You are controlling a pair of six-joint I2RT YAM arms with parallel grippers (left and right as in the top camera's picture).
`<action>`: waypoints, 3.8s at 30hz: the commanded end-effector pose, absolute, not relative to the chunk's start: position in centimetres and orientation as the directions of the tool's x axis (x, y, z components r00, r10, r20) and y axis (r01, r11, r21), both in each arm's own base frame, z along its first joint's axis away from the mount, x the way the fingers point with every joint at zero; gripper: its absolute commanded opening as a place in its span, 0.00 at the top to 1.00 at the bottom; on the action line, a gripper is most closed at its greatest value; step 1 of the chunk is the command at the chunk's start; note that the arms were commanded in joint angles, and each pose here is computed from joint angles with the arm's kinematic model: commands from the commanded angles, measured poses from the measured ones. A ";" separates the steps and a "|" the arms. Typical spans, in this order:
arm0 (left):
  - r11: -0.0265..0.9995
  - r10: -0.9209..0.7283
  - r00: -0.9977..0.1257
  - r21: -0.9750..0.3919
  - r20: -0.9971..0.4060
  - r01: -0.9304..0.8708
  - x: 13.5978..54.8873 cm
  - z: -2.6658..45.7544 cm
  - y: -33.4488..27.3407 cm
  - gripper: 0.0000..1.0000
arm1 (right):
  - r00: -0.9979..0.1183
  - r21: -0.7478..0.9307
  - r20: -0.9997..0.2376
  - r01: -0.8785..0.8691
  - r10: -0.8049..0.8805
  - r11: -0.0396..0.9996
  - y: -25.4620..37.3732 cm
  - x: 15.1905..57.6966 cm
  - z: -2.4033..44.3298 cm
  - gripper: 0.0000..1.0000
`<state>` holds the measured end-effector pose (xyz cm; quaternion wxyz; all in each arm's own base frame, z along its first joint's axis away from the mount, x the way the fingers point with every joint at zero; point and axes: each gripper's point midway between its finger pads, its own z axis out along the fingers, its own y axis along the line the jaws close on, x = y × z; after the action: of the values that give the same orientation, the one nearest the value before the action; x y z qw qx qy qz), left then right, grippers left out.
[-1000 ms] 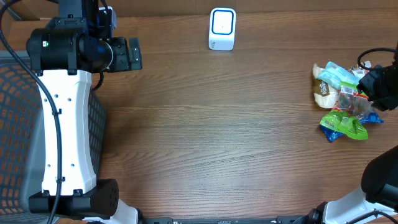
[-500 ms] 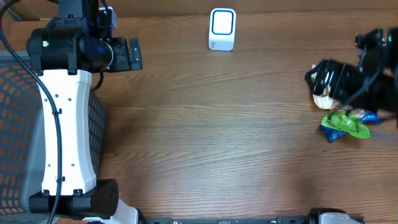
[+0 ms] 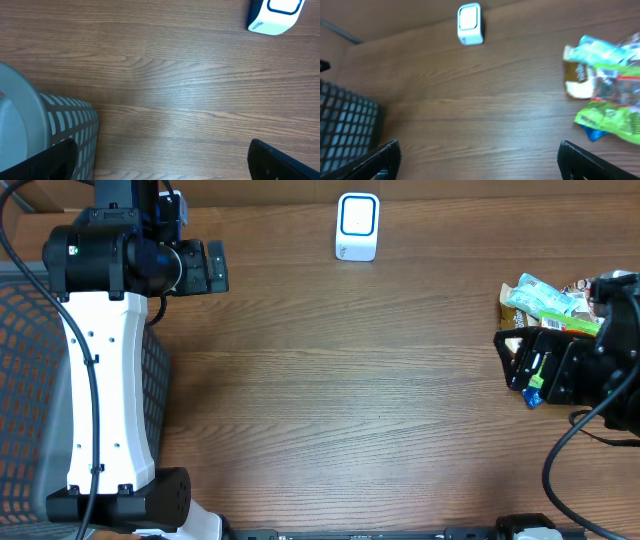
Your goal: Scan the item barcode
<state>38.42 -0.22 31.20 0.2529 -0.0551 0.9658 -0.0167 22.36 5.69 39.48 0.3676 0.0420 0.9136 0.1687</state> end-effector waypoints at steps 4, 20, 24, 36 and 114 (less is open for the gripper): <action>0.995 -0.100 -0.855 -0.045 -0.509 -0.090 38.5 31.9 0.1 0.00 | -0.669 0.273 -0.704 0.056 0.238 0.961 3.3 22.2 39.4 0.00; 0.995 -0.100 -0.855 -0.045 -0.509 -0.090 38.5 31.9 0.1 0.00 | -0.187 0.306 -0.935 0.001 0.300 0.952 0.8 24.8 30.1 0.00; 0.995 -0.100 -0.855 -0.045 -0.509 -0.090 38.5 31.9 0.1 0.00 | -0.072 0.301 -0.952 -0.036 0.298 0.953 0.8 24.5 26.5 0.00; 0.995 -0.100 -0.855 -0.045 -0.509 -0.090 38.5 31.9 0.1 0.00 | -0.036 0.301 -0.953 -0.084 0.299 0.950 1.4 24.6 17.4 0.00; 0.988 0.146 0.010 0.145 -0.989 -0.054 24.3 19.5 1.8 0.01 | -0.041 0.303 -0.953 -0.087 0.300 0.949 1.5 24.6 17.2 0.00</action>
<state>24.57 2.57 20.20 0.6987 -0.0139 0.7127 0.0612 24.58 1.56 17.32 0.6855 0.0745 0.7103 0.1414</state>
